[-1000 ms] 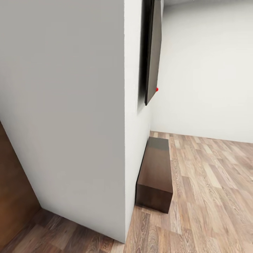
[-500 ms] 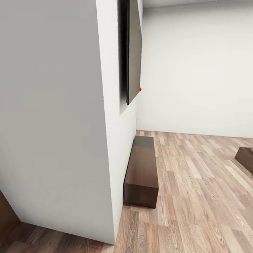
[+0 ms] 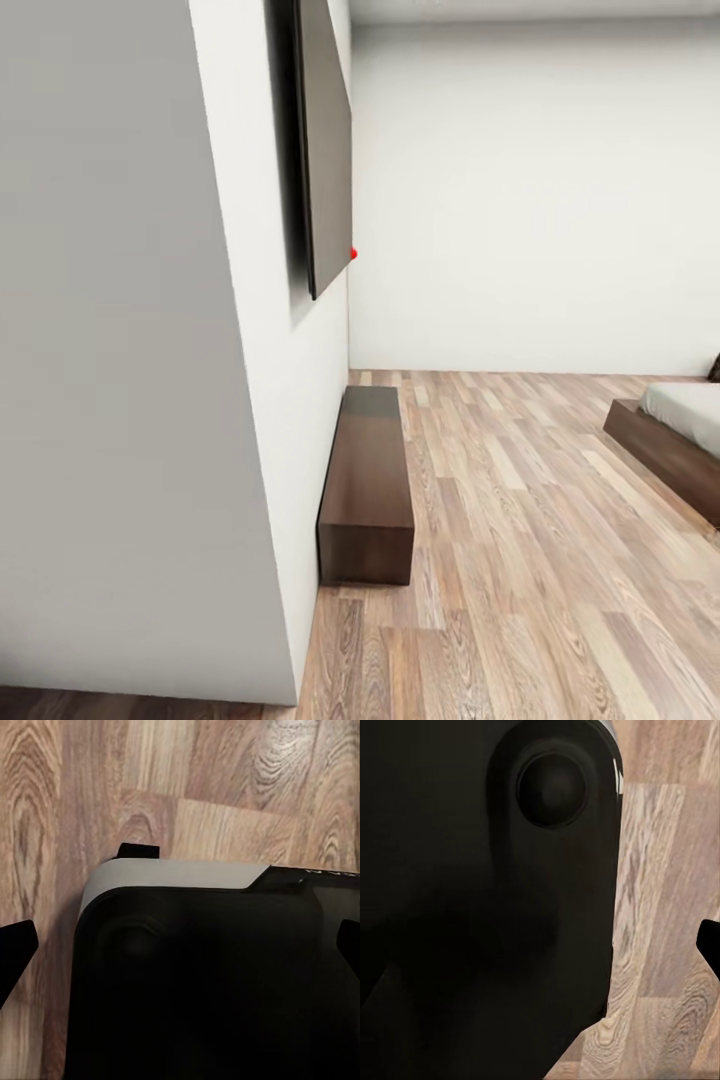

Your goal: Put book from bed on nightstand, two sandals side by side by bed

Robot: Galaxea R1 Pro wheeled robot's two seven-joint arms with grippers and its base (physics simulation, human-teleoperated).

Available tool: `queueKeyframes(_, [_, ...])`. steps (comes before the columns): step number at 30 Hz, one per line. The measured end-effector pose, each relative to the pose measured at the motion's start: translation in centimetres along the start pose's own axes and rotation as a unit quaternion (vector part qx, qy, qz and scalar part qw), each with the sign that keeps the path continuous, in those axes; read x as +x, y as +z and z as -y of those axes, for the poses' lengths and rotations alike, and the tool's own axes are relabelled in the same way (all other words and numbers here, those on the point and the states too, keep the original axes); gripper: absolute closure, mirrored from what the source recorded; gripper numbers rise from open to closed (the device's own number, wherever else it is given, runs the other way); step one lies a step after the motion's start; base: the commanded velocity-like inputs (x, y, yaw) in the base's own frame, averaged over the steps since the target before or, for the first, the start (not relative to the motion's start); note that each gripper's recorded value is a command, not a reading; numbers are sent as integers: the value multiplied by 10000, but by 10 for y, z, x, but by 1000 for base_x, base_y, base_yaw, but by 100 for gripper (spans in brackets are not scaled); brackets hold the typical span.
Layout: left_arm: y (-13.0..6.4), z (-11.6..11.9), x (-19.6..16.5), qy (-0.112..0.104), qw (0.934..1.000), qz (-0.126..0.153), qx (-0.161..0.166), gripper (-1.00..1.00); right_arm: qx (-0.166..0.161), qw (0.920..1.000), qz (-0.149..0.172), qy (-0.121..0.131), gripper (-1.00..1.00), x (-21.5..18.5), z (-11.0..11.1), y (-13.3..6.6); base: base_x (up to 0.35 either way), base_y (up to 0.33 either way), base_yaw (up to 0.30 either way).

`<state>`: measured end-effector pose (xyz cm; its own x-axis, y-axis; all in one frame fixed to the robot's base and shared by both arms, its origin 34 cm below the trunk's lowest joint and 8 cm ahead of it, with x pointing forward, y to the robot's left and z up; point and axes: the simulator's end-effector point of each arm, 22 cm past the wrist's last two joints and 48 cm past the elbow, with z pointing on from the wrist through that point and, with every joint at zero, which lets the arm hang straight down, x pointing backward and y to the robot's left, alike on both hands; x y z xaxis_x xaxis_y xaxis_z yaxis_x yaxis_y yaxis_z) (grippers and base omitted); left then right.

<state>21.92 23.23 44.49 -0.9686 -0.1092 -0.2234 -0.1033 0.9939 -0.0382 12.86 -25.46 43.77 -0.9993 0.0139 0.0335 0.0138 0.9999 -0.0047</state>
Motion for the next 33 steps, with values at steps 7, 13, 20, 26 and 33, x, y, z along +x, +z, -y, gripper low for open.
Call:
queueKeyframes(7, [0, 0, 0, 5, 10000, 1, 0, -100, -4, 10000, 2, 0, -100, 0, -1, 0, 0, 0, -251])
queueKeyframes(13, [0, 1, 0, 7, 10000, 7, 8, -100, -2, 10000, 3, 0, -100, 0, 0, 0, 0, 0, -254])
queueKeyframes(20, [0, 1, -3, 12, 10000, 37, 7, -100, -4, 10000, 12, -3, -100, -1, -1, 0, 0, 0, -279])
queueKeyframes(26, [0, 1, -4, 8, 10000, 47, 6, -100, -2, 10000, 25, -3, -100, -2, 0, 0, 0, 0, -281])
queueKeyframes(33, [0, 1, -5, -1, 10000, 59, 10, -100, -3, 10000, 38, -5, -100, -3, 0, 0, 0, 0, -281])
